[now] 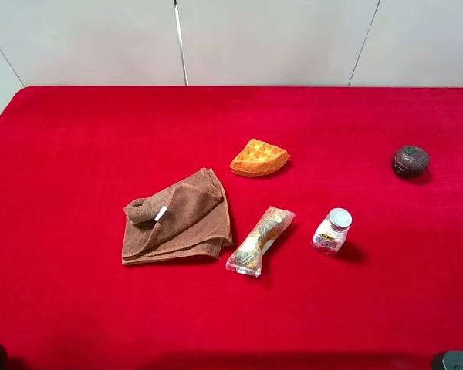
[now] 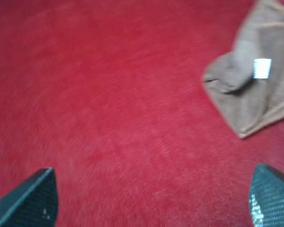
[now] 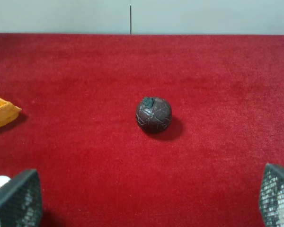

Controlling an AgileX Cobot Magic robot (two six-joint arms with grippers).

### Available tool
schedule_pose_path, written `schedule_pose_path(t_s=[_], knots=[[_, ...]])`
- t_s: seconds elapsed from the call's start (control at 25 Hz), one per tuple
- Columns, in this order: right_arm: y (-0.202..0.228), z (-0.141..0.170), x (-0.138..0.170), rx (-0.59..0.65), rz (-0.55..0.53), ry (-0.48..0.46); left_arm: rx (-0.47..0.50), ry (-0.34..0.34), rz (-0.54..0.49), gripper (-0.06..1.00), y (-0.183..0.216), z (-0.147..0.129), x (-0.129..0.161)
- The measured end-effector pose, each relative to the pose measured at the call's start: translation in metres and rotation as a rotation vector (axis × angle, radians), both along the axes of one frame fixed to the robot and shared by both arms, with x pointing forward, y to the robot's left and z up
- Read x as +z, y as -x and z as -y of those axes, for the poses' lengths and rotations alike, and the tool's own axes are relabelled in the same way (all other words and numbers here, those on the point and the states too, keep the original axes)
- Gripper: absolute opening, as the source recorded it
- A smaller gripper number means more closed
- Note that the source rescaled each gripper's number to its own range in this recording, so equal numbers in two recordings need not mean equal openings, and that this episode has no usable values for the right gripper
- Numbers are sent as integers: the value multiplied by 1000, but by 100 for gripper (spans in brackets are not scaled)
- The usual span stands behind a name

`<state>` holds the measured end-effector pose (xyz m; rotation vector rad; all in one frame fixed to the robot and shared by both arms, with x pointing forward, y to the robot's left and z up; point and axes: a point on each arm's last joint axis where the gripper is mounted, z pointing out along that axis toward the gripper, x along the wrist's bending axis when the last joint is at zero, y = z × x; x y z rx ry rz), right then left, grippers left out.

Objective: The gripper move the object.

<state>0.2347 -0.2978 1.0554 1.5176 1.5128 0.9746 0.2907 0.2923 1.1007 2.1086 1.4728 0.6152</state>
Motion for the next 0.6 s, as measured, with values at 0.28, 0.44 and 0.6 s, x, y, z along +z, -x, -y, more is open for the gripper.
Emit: schedule_pose_path(t_s=[0.28, 0.44, 0.6], knots=[[0, 0, 0, 0, 0, 0, 162, 30, -5, 68, 22, -13, -26], [0, 0, 0, 0, 0, 0, 213, 65, 76, 68, 30, -12, -41], [0, 0, 0, 0, 0, 0, 231, 86, 131, 68, 38, -8, -57]])
